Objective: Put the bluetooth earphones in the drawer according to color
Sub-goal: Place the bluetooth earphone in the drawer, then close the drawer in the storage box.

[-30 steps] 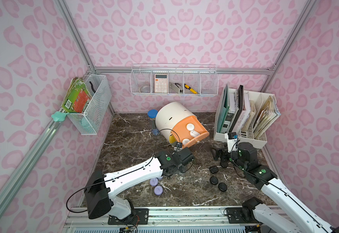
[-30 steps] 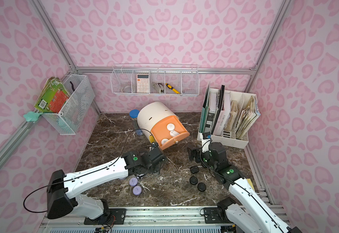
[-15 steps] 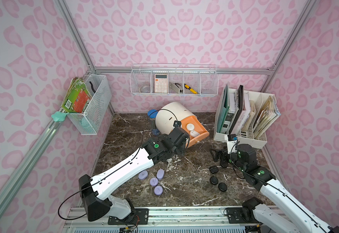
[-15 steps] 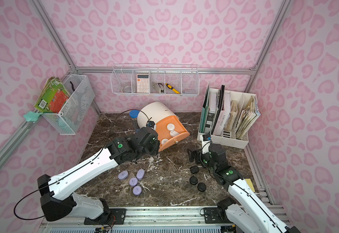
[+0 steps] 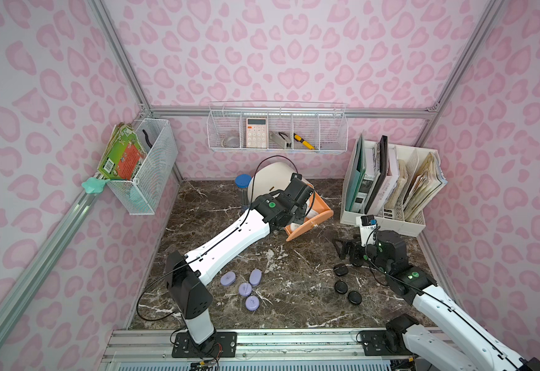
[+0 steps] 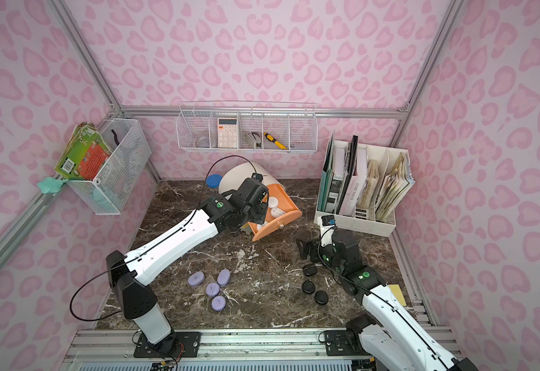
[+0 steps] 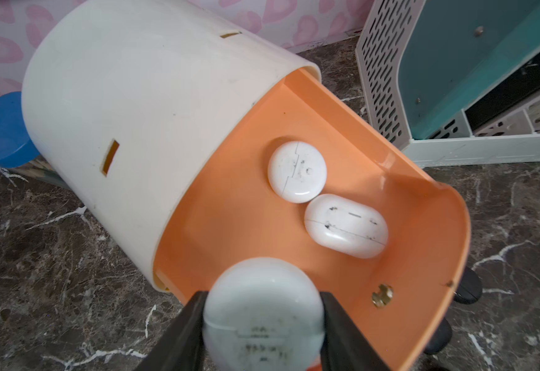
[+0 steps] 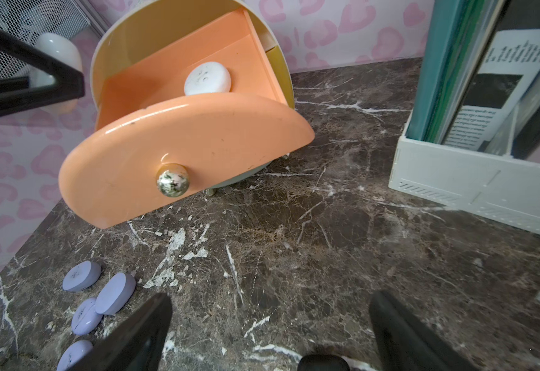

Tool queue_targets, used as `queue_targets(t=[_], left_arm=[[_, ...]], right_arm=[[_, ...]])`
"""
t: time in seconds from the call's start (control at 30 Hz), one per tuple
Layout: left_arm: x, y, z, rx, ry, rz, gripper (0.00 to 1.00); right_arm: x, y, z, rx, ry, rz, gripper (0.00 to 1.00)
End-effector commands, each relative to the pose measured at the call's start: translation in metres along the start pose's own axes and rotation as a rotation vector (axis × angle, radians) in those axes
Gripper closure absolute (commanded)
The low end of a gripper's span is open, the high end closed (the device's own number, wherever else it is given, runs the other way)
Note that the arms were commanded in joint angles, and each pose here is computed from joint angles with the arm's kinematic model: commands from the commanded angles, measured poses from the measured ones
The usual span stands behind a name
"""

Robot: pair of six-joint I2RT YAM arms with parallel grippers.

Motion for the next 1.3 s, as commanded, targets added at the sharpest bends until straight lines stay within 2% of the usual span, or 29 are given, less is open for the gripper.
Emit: queue_targets(t=[0.0,0.2,0.37,0.6,0.87,1.07,1.27], left_arm=[[0.012,0.0,0.003,0.03,-0.024,0.034,0.52],[0.03,0.003,0.003,0.045,-0.077,0.074,0.5],[0.029,0.001,0.003,0.037,-0.071,0.081,0.41],[0.013,-0.005,0.007,0.013,-0.056,0.054,0.23],[-0.025,-0.02,0.021,-0.003,-0.042,-0.011,0.14],[-0.041,-0.038,0.046,-0.047,-0.046,-0.049,0.11],[-0.024,-0.056,0.081,-0.126,-0.037,-0.061,0.13]], right_arm=[[0.001,-0.001,0.003,0.006,-0.026,-0.005,0.02],[0.002,0.003,0.003,0.007,-0.041,0.013,0.02],[0.005,0.006,0.006,0.011,-0.069,0.041,0.02],[0.006,0.008,0.008,0.021,-0.084,0.062,0.02],[0.009,0.009,0.013,0.027,-0.129,0.091,0.03],[0.014,0.007,0.024,0.041,-0.215,0.105,0.1],[0.021,-0.004,0.034,0.062,-0.283,0.075,0.19]])
Point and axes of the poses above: each gripper's point midway between its finger pads, its own x axis out along the fingers, its own z axis along the line the jaws close on, y = z × x, the point moved 6 cm from there along -x, back along the fingers, and after that the axes turned 13 degrees about x, right-handed, at the moved point
